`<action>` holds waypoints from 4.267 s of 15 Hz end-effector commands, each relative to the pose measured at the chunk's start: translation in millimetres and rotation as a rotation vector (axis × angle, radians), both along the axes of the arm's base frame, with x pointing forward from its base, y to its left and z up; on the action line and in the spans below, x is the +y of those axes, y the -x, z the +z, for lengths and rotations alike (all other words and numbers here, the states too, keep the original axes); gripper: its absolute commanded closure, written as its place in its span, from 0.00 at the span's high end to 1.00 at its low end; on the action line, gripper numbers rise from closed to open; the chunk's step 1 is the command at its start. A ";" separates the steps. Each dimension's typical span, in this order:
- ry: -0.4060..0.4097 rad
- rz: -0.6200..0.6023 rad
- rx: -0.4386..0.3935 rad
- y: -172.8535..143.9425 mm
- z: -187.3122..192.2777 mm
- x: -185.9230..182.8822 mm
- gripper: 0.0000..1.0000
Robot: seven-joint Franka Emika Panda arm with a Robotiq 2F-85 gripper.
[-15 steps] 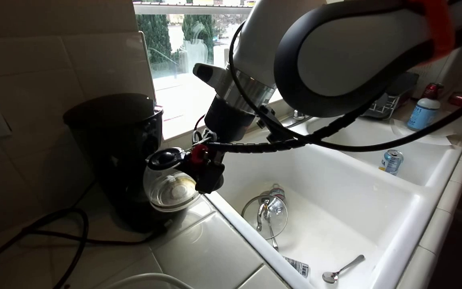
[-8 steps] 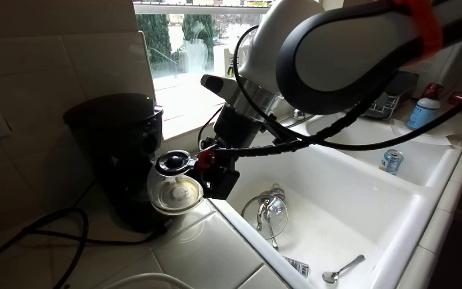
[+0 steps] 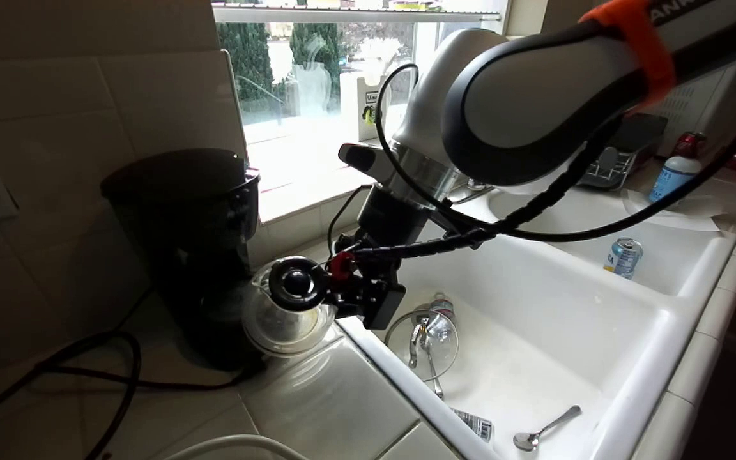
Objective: Put the coffee jar on the counter
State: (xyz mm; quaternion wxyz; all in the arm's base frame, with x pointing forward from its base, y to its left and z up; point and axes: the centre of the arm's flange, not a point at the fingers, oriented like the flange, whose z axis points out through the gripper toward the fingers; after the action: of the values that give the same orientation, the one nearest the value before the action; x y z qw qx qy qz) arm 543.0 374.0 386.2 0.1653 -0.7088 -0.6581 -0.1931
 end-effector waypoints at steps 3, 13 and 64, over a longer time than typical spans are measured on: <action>0.009 0.093 0.055 9.1 -10.8 -14.5 0.00; 0.085 0.240 0.164 6.9 -16.4 -8.3 0.00; 0.024 -0.270 0.365 170.4 142.1 -65.9 1.00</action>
State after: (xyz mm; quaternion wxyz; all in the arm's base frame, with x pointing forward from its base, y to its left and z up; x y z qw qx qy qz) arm 436.2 346.2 535.0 0.2532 -0.7722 -0.5766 -0.0843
